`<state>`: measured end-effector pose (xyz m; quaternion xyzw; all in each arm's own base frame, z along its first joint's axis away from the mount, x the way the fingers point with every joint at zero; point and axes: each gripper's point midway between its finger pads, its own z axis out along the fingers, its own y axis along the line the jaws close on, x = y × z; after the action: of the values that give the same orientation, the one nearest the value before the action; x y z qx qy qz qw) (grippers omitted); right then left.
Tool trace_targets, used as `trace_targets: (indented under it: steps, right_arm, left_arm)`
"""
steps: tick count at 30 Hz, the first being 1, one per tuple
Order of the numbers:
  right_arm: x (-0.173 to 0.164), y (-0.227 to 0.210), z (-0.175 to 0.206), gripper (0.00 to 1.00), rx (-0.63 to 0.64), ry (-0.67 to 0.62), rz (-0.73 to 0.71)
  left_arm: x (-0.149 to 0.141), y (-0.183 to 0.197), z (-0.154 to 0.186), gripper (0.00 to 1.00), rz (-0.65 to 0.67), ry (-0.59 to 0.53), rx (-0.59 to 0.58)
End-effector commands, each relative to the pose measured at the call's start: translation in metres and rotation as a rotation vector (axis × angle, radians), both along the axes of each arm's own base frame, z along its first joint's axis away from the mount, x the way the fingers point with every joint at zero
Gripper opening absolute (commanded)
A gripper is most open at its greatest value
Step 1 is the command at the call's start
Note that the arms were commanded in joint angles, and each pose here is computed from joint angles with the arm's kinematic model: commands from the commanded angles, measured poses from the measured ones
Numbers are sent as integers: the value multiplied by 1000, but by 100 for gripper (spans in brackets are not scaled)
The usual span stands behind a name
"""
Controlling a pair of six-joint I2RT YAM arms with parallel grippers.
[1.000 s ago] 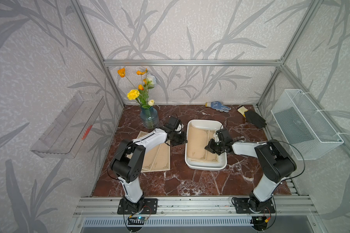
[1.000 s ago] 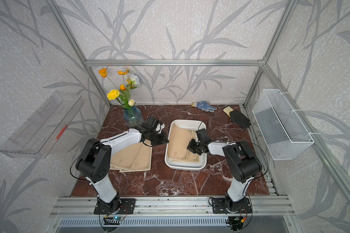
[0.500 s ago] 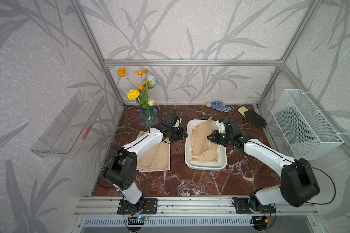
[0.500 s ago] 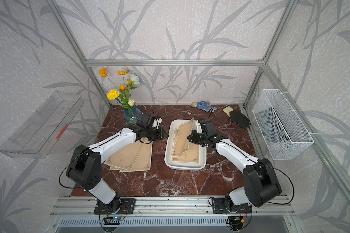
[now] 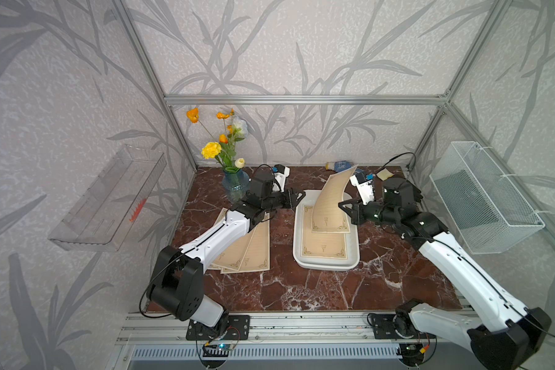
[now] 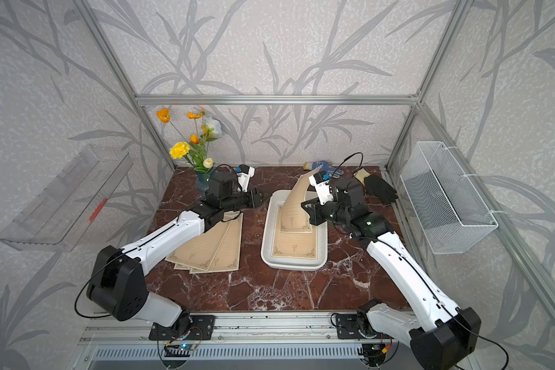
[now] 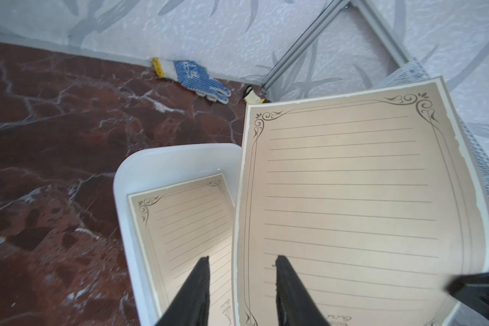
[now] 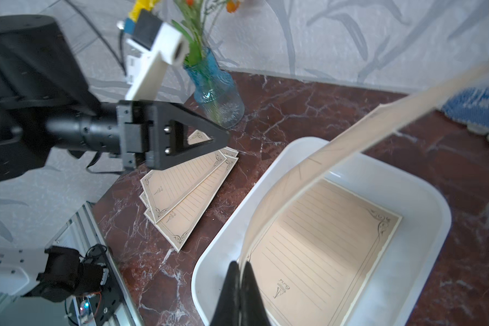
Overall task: Take out the stationery paper from the storage box
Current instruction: Pick up the stationery paper from the storage box.
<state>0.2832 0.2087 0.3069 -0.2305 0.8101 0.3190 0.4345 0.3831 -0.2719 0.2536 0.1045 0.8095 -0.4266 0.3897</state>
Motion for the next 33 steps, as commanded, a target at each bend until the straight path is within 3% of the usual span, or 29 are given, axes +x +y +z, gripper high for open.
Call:
trace_targets:
  steps: [1,5,12,22,33]
  right_arm:
    - [-35,2,25,0,-39,-237,171]
    - [-62,-6,44,0,-65,-401,233]
    - [-82,-18,65,0,-109,-511,234]
    - [-86,-22,78,0,-70,-560,206]
    - [-94,-24,89,0,42,-574,235]
  left_arm:
    - [-12,-13,50,39,-132,-166,-136]
    - [-28,-23,70,41,-273,-201,-254]
    - [-55,-25,97,45,-430,-288,-400]
    - [-100,-12,125,38,-508,-446,-393]
    - [-146,0,133,35,-563,-582,-240]
